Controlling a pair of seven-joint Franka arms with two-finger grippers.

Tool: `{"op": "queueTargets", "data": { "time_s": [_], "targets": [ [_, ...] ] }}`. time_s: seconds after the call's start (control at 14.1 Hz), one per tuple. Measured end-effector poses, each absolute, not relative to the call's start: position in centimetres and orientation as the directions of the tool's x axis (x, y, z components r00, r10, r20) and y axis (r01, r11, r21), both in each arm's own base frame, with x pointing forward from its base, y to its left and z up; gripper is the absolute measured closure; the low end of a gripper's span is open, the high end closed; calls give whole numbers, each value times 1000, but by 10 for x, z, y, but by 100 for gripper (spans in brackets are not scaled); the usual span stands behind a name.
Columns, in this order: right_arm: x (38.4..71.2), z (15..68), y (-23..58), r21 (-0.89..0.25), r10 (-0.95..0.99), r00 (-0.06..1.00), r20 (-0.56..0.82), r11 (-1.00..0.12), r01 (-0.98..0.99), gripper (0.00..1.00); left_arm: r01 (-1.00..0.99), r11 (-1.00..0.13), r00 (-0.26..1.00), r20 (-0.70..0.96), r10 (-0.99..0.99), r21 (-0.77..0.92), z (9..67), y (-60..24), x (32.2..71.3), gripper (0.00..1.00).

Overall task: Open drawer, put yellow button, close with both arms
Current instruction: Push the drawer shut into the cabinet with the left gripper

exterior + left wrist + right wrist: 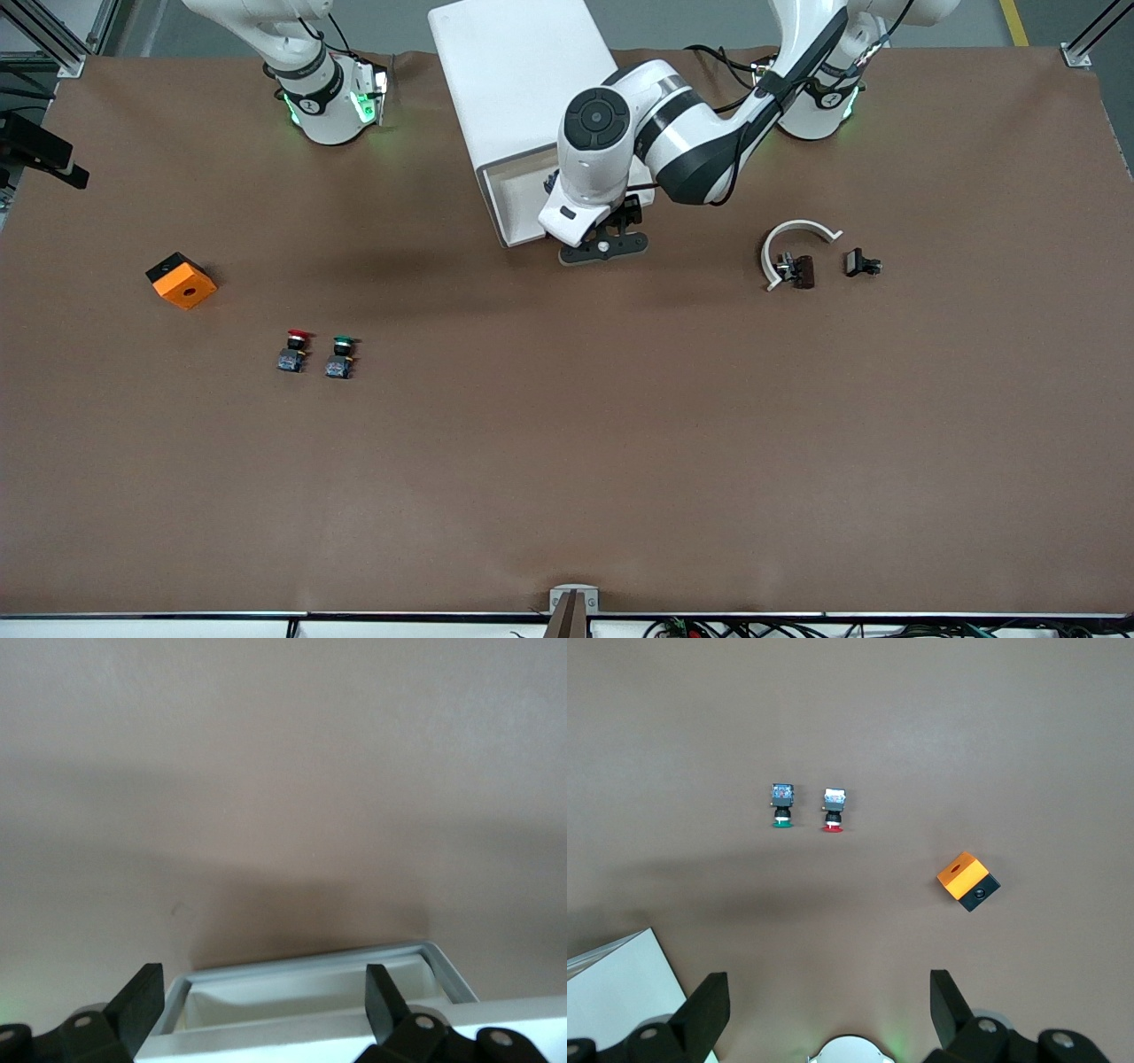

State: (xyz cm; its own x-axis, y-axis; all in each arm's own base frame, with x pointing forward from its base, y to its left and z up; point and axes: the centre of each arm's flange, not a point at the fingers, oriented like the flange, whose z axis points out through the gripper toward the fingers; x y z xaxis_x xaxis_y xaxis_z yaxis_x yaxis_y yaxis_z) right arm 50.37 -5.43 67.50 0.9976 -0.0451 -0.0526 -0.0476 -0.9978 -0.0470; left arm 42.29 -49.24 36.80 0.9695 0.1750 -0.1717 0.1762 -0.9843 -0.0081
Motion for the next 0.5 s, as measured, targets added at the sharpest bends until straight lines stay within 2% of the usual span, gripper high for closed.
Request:
{"op": "queueTargets", "data": {
  "time_s": [0.5],
  "targets": [
    [485,673,-48,-49,-44,998,-39,-998,-46,0,277,-961,924,-275,267,0,362,-494,414,0]
  ]
}}
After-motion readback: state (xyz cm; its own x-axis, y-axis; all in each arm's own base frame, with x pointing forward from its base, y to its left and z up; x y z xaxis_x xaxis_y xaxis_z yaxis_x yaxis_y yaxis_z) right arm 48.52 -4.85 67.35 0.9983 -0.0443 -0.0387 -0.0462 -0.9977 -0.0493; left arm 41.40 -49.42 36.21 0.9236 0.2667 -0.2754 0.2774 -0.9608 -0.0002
